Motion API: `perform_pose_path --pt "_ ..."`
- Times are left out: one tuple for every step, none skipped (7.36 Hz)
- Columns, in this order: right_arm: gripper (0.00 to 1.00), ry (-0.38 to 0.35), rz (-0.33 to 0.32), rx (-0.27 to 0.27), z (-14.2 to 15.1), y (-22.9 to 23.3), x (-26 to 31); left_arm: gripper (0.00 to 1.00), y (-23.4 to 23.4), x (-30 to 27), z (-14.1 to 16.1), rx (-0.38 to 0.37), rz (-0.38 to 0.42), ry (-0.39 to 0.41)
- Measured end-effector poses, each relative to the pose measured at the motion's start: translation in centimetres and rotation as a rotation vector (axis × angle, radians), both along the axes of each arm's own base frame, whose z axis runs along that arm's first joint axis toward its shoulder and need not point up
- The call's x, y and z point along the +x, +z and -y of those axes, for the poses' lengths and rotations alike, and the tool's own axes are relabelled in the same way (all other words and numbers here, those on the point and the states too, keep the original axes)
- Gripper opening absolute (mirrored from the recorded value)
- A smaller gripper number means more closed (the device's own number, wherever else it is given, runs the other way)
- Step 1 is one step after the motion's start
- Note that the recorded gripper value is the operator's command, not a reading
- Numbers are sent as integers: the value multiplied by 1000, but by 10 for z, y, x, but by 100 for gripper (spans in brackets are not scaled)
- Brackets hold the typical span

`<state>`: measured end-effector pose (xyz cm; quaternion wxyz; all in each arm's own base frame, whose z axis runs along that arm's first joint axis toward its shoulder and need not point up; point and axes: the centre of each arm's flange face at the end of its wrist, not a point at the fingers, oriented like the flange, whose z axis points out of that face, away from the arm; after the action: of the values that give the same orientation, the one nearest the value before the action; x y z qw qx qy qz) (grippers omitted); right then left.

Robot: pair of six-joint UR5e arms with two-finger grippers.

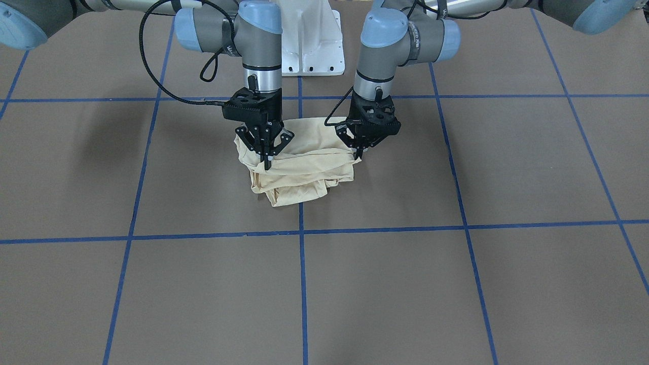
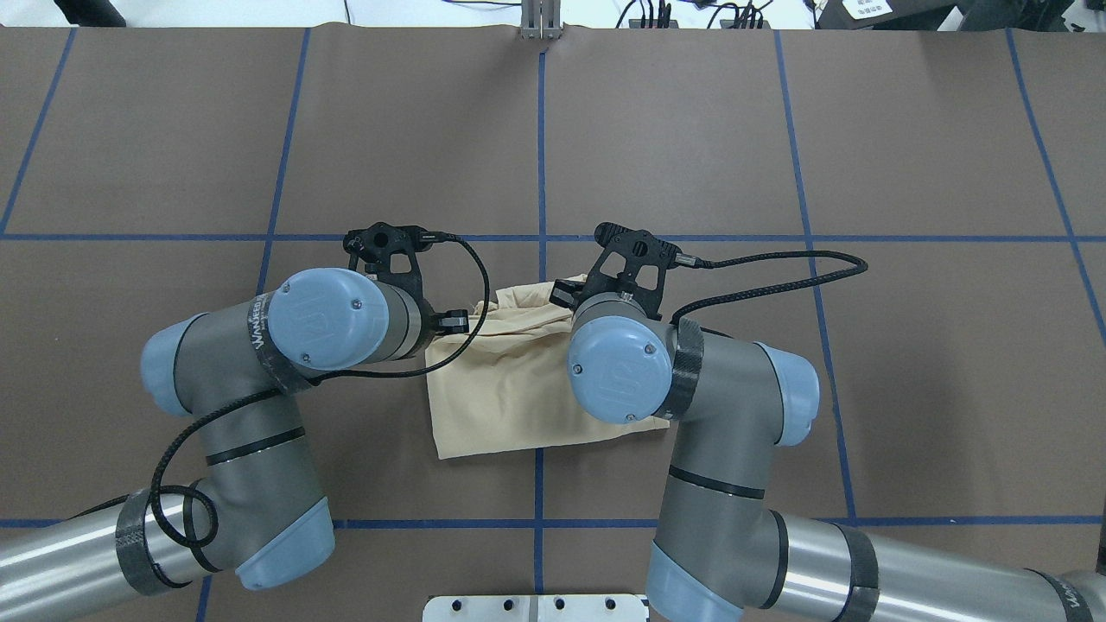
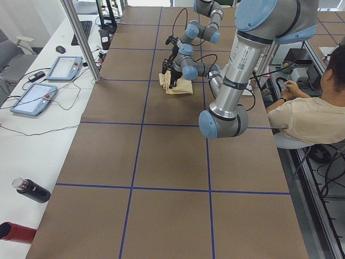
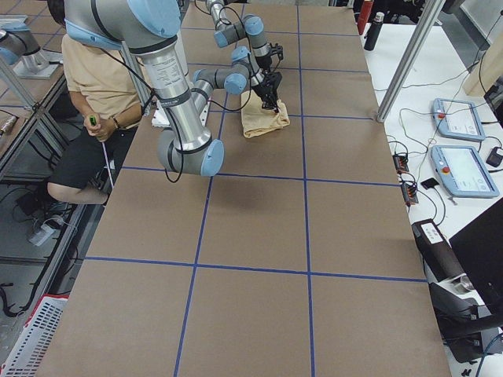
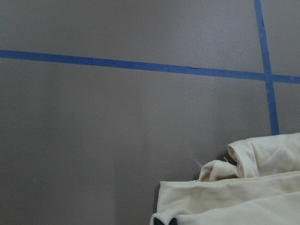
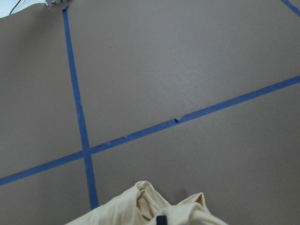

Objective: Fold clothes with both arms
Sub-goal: 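Lay the folded edge down on the far half with both grippers, then release the shirt and raise both grippers away from it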

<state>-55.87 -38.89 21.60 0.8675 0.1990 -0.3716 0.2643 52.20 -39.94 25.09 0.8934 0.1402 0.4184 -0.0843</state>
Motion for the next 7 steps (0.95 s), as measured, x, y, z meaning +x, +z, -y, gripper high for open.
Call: perform_pose_path --pt "100 -14 -7 -12 8 3 3 100 1 -3 5 26 11 14" --pt "100 -40 -13 -25 18 5 9 100 -2 -12 13 65 19 29" --pt "100 -80 0 -49 28 1 20 100 -7 -26 22 104 22 48" --pt "100 -122 25 -66 33 -8 31 100 -10 -45 33 145 25 85" --pt "100 -150 46 -69 30 -18 34 100 -8 -69 42 188 34 133" --pt "100 -176 54 -68 17 -24 24 100 -3 -87 48 223 47 168" --pt "98 -197 45 -65 1 -25 5 100 1 -97 51 242 56 186"
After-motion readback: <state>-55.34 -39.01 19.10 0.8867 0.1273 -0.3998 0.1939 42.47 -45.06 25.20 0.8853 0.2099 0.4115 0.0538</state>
